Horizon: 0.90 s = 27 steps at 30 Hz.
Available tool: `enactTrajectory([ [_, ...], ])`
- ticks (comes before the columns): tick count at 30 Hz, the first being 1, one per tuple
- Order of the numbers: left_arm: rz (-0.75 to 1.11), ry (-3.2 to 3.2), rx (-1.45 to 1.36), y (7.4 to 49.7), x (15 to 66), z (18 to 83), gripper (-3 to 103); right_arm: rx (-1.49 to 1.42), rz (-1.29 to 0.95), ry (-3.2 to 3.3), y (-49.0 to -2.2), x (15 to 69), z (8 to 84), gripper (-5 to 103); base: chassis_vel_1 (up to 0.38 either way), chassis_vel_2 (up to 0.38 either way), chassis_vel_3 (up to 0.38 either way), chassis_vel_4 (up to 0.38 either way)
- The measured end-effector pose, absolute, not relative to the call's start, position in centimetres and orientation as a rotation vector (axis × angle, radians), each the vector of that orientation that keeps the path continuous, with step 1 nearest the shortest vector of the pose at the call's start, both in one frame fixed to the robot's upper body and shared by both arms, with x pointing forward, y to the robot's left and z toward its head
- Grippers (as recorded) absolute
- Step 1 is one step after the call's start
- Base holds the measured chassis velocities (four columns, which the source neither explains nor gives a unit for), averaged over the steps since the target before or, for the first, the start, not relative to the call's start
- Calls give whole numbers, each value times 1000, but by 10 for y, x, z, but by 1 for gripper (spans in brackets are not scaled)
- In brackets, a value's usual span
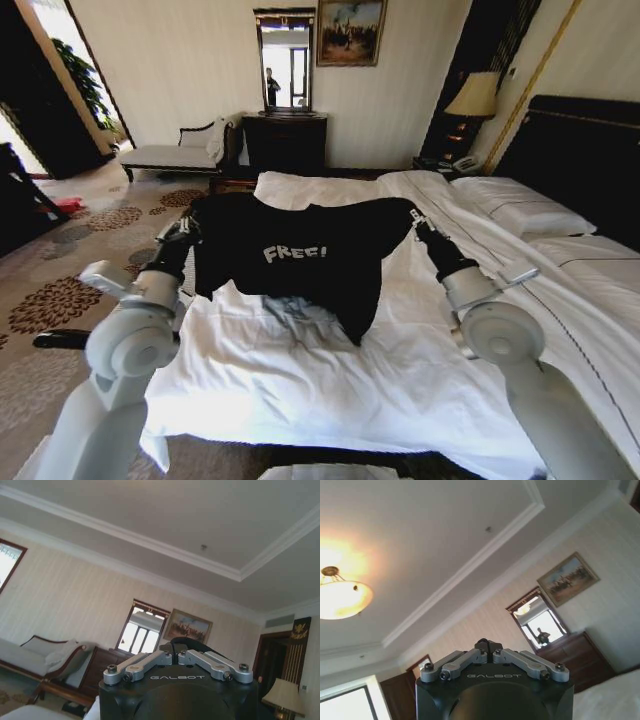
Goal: Fold the clothes on the bed.
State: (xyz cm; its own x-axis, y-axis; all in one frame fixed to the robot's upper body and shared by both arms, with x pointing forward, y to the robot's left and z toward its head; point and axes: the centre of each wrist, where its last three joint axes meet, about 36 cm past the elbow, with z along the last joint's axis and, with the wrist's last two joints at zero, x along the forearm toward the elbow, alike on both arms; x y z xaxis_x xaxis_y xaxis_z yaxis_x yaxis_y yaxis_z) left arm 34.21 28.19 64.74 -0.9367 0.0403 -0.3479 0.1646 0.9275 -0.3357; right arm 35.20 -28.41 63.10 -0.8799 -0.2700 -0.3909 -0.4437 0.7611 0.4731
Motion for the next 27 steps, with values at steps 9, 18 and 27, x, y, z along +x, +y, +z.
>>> enactTrajectory([
  [9,-421,2646,211,301,308,693,0,-665,699,2635,-287,312,675,0,0,0,0,0],
  [18,-414,2578,204,331,288,734,0,-694,665,2572,-309,302,723,0,0,0,0,0],
  [27,-466,2551,167,349,271,752,0,-705,648,2532,-320,291,753,0,0,0,0,0],
])
